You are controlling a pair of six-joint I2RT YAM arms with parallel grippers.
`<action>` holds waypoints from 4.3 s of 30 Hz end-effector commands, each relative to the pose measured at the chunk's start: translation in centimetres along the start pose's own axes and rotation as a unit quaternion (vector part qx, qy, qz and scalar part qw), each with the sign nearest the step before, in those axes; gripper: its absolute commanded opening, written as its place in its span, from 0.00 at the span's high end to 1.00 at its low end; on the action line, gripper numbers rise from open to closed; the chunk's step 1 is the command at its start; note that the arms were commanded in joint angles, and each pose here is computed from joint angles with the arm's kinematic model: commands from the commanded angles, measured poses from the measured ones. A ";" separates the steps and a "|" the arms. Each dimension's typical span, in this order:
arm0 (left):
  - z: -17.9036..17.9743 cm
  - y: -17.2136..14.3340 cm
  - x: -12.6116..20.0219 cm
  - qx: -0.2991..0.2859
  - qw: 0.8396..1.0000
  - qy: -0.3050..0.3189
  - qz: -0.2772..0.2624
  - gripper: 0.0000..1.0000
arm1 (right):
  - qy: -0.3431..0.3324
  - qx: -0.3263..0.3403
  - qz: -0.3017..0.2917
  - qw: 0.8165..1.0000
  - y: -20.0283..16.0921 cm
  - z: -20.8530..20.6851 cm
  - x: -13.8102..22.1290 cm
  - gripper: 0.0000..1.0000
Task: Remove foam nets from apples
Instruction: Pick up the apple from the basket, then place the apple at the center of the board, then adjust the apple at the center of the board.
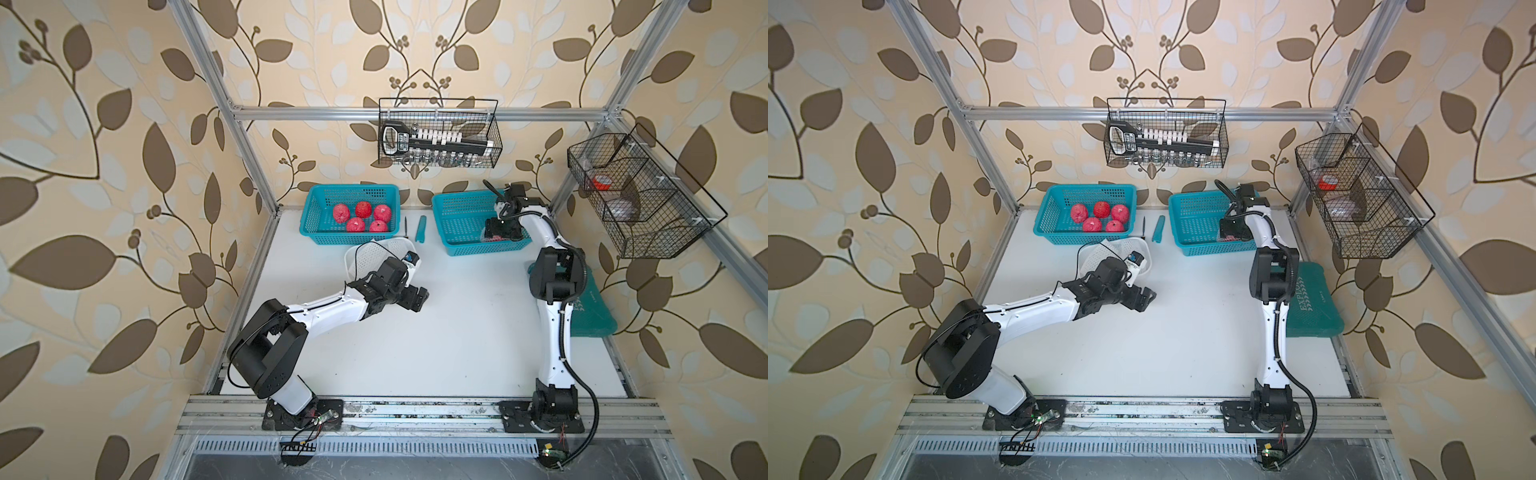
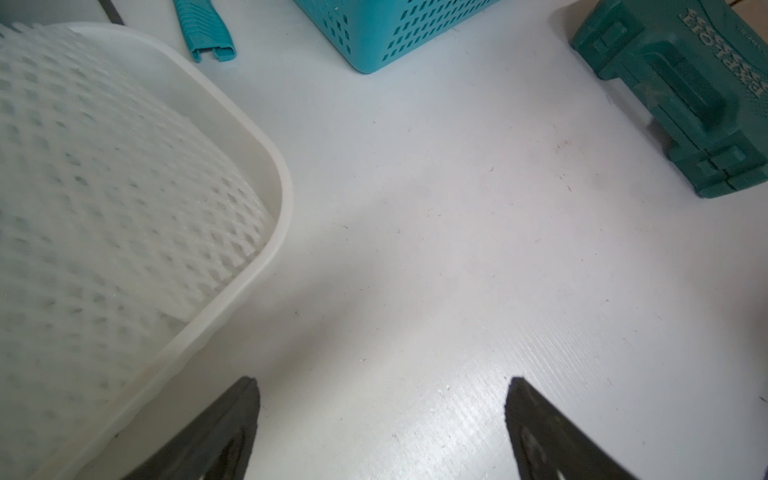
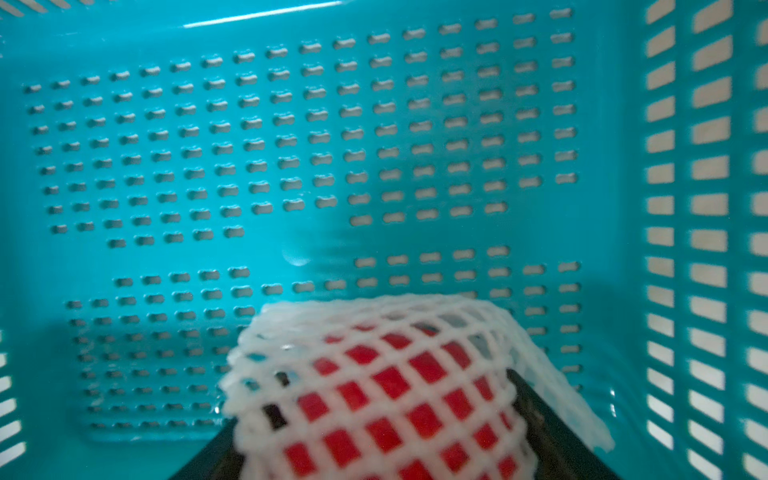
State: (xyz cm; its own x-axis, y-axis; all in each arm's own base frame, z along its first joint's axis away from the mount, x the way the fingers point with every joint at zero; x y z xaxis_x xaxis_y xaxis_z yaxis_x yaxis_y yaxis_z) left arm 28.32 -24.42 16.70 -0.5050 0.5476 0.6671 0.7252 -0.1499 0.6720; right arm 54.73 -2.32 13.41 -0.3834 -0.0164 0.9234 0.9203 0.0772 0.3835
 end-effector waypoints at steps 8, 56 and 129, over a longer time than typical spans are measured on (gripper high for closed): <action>-0.2 2.0 0.8 -0.020 0.999 0.012 -0.026 0.06 | 0.015 -0.007 -0.056 0.998 1.4 0.3 3.2 0.34; 4.3 -4.6 4.8 0.026 0.988 0.133 -0.070 0.06 | 0.160 0.188 -0.016 0.969 -20.6 26.8 7.8 0.37; 0.4 -2.0 6.0 -0.056 0.992 0.035 -0.111 0.11 | 0.461 0.025 0.000 0.887 -21.5 20.9 10.8 1.00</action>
State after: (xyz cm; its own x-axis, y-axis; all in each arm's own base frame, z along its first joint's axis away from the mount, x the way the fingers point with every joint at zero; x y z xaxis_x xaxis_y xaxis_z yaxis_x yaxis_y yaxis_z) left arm 23.97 -20.88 17.31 -0.6079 0.5161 0.6034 0.6060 -0.1896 0.7726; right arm 29.47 16.65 12.67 -0.1027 -0.8667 0.4882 0.9367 0.0810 0.3407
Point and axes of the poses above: each gripper's point midway between its finger pads, its own x axis back along the fingers, its own z axis along the line the jaws close on, y = z × x, the point moved 8 cm from there along x, back along the fingers, and after that the axes turned 8 degrees about x, right-handed, at the moved point
